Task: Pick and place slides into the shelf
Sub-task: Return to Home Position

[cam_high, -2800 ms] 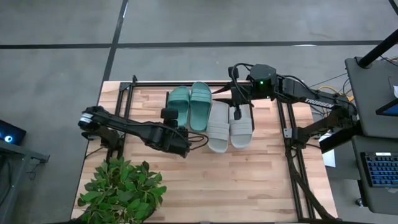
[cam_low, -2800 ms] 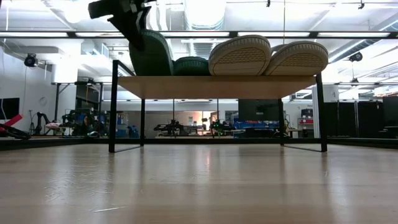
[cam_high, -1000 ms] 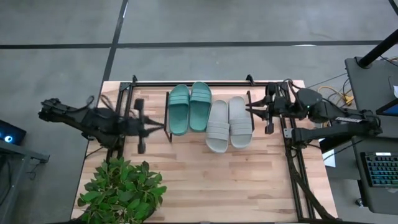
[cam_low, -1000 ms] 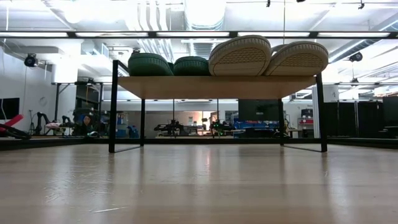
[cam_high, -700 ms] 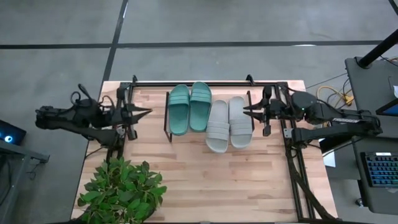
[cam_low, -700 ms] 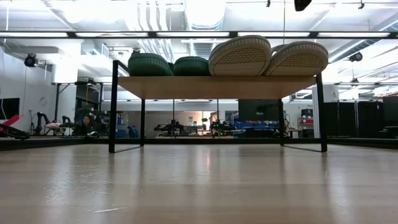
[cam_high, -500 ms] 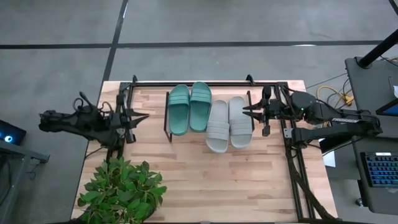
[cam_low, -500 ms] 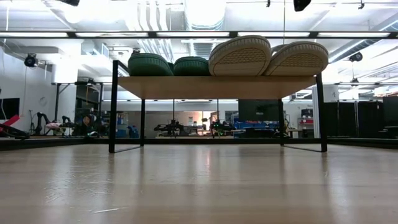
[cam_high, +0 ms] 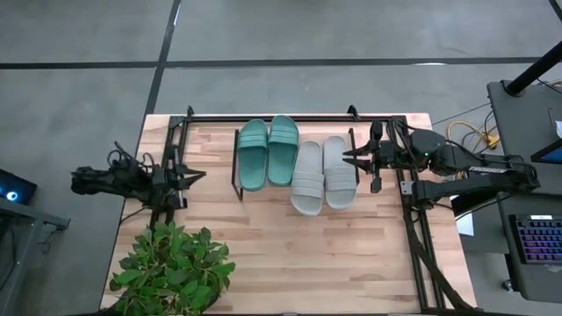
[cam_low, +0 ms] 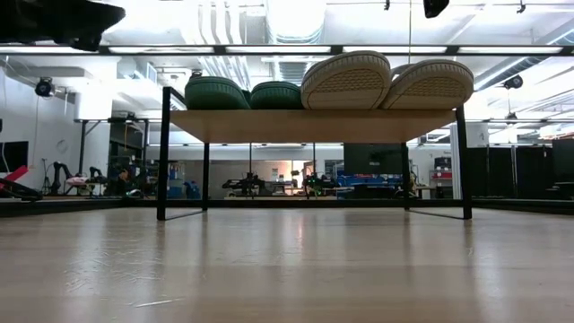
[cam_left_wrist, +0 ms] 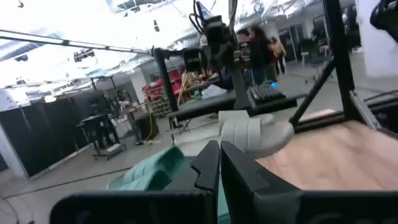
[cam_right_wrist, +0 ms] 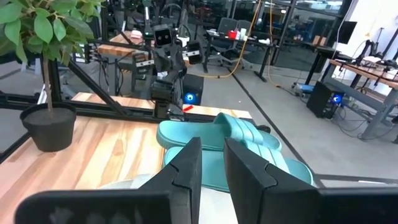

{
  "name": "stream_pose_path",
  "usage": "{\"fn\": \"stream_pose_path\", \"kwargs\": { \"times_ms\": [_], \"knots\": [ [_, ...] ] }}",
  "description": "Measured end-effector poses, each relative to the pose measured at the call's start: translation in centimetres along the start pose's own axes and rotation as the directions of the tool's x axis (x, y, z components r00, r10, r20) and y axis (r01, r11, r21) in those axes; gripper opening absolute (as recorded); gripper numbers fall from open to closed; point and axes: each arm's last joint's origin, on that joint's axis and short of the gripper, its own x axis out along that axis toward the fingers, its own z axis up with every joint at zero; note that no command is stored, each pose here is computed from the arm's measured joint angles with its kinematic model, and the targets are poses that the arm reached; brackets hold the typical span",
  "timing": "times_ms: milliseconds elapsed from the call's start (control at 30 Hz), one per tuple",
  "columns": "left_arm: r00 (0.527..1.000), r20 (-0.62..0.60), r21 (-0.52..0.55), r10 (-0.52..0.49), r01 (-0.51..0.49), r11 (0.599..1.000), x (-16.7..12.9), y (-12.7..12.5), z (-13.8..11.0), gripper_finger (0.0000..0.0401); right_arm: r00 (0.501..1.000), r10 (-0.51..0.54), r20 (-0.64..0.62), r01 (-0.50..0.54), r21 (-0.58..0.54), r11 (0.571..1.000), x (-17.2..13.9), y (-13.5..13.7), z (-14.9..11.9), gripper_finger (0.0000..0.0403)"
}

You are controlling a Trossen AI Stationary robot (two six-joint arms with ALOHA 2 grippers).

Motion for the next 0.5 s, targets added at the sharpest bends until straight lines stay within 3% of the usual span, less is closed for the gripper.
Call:
{"fn": "stream_pose_path", "kwargs": {
  "times_ms": [133, 233, 500],
  "knots": [
    [0.999, -0.019, -0.032, -0.041, 0.04, 0.999, 0.7, -0.7, -1.0, 0.0, 1.0, 0.002, -0.012, -0.002, 0.008, 1.0, 0.1, 0.0, -0.2, 0.0059],
    [0.992, 0.0, -0.059, -0.127, 0.127, 0.99, 0.6, -1.2, -1.6, 0.0, 1.0, 0.005, -0.027, -0.004, 0.008, 1.0, 0.0, 0.1, -0.3, 0.0059],
    [0.99, -0.089, -0.047, -0.109, 0.106, 0.993, 0.9, -2.3, -4.6, 0.0, 0.999, 0.008, -0.045, -0.009, -0.014, 1.0, 0.1, 0.1, -0.7, 0.0059]
  ]
}}
